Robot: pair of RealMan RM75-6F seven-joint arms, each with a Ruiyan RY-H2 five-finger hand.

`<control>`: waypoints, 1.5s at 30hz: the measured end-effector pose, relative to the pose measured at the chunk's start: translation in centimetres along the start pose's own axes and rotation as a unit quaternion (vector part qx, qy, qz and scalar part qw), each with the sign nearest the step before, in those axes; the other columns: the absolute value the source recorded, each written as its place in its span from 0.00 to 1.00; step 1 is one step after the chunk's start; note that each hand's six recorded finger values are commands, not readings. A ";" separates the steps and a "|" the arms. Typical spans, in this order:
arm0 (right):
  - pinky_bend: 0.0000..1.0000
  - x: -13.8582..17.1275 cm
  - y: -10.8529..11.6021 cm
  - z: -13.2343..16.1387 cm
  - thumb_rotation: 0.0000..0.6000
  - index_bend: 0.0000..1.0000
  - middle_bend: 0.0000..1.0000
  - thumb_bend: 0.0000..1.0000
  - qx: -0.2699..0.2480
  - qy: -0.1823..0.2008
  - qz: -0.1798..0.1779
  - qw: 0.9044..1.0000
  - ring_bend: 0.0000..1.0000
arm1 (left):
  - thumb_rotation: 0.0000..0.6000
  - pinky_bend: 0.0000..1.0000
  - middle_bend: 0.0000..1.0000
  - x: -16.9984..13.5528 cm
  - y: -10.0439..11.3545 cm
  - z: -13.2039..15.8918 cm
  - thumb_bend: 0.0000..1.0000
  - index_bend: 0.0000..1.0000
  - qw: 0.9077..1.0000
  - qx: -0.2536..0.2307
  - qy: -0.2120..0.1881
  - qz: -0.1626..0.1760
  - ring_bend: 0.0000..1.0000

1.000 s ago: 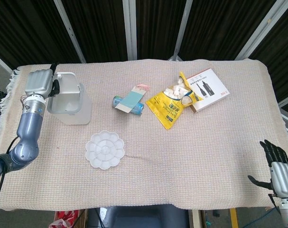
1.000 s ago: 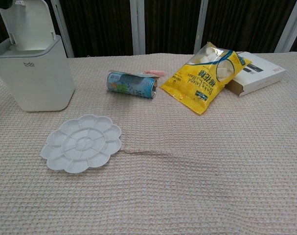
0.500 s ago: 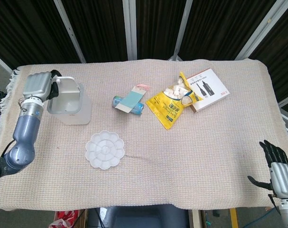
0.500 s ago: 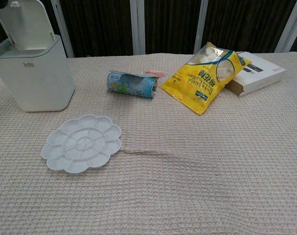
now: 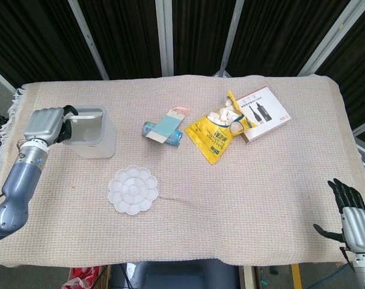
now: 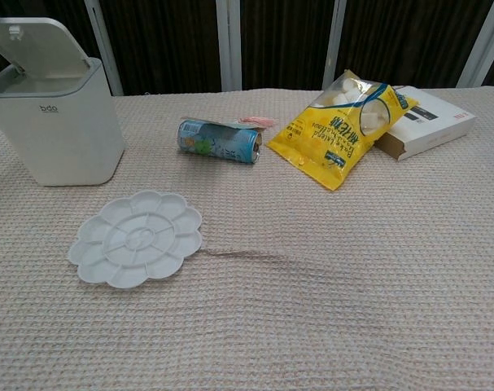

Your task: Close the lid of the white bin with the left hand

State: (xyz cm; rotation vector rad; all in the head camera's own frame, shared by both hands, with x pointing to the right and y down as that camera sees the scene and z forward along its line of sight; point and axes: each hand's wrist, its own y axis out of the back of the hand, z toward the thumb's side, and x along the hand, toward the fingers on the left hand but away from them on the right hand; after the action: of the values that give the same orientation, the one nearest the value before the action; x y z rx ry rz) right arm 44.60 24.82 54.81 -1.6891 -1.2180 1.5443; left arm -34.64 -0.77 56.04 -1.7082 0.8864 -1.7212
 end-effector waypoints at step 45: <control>0.00 0.4 0.1 -0.1 1.00 0.00 0.00 0.15 -0.007 -0.005 0.002 1.000 0.00 | 1.00 1.00 1.00 -1.7 -6.1 -1.1 0.69 0.28 0.998 0.035 -0.021 -0.043 0.91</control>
State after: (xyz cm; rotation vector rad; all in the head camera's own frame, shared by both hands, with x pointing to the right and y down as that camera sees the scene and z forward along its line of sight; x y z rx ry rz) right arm 44.70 25.12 54.58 -1.6959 -1.2340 1.5515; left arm -35.27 4.48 59.67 -1.7534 0.7354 -1.7445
